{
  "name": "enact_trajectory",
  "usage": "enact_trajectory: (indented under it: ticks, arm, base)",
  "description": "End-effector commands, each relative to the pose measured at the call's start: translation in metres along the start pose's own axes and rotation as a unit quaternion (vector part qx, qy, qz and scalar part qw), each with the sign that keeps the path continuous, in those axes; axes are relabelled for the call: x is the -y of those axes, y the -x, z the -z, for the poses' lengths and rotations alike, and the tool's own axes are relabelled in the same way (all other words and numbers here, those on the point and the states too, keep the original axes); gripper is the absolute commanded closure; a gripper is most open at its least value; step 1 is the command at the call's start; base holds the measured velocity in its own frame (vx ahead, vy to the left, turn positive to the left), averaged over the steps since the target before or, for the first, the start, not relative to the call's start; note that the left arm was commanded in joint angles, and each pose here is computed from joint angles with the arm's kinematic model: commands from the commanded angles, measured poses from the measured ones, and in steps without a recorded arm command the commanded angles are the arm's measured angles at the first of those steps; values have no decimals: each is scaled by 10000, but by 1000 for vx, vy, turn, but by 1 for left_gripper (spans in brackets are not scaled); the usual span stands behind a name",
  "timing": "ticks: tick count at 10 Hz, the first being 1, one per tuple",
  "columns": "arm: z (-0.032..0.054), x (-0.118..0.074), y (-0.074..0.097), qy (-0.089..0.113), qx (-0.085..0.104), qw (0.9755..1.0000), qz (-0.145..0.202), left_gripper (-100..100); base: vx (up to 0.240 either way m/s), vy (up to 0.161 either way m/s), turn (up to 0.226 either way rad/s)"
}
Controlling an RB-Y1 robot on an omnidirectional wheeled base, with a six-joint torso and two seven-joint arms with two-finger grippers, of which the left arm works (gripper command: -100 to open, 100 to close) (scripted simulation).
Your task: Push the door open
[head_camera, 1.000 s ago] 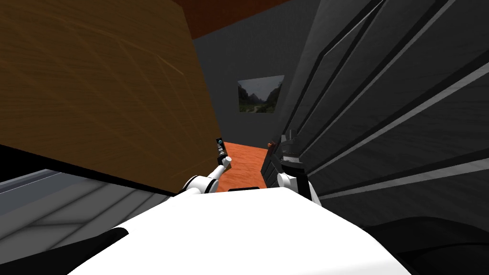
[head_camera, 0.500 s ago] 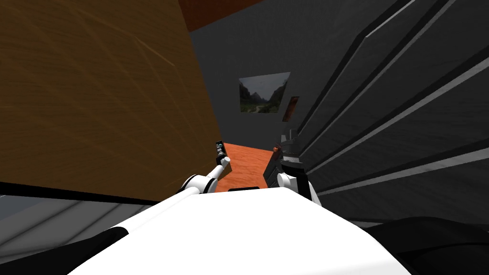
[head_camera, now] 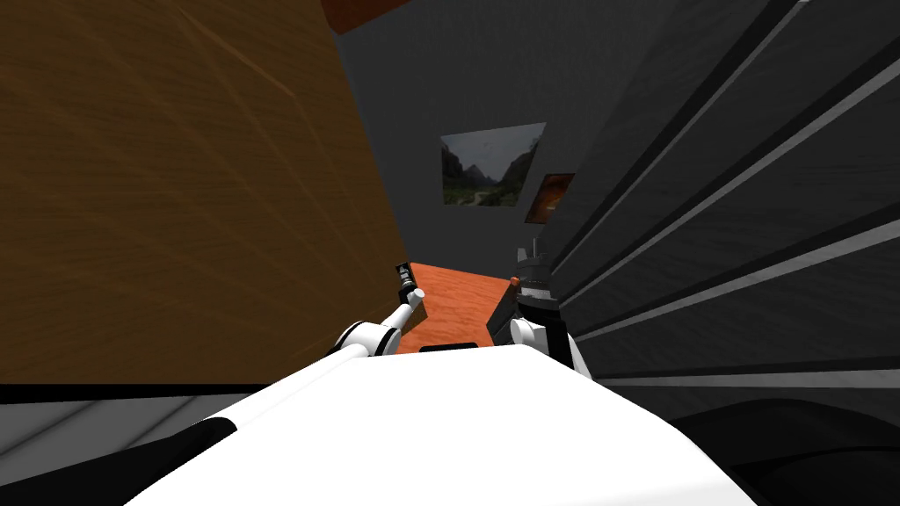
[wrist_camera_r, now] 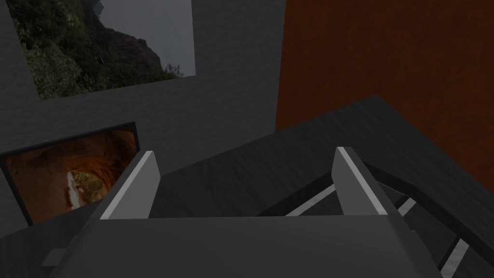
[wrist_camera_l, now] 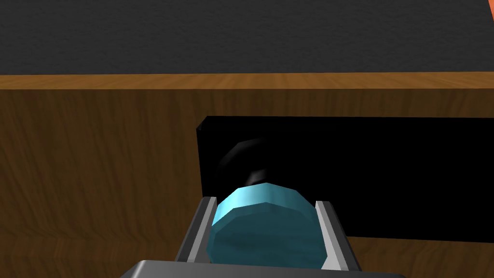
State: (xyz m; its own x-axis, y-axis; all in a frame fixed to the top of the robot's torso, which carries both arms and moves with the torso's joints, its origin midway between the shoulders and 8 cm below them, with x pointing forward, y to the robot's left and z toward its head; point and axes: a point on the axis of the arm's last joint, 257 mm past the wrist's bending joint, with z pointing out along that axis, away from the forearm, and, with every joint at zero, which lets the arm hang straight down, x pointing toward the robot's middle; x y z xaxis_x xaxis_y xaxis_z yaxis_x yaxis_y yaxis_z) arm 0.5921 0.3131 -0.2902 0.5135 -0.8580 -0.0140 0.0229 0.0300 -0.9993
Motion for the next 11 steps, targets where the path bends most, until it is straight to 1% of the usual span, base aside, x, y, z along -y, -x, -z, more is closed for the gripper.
enact_trajectory:
  ticks: [1,4,5,8,10,11]
  arm:
    - [11,-20,4,17,0,10000,-9,100]
    - [11,-20,4,17,0,10000,-9,100]
    - [-27,-35,165,36,195,9998,-35,100]
    - [-82,-16,390,31,517,9987,-40,100]
    - [-96,-17,526,53,743,9972,-26,100]
    - [-92,-26,606,83,895,9959,-8,100]
  base:
    - [-31,-11,-8]
    - [-11,-4,-1]
    - [115,-9,-13]
    - [199,11,23]
    - [207,33,24]
    - [239,49,29]
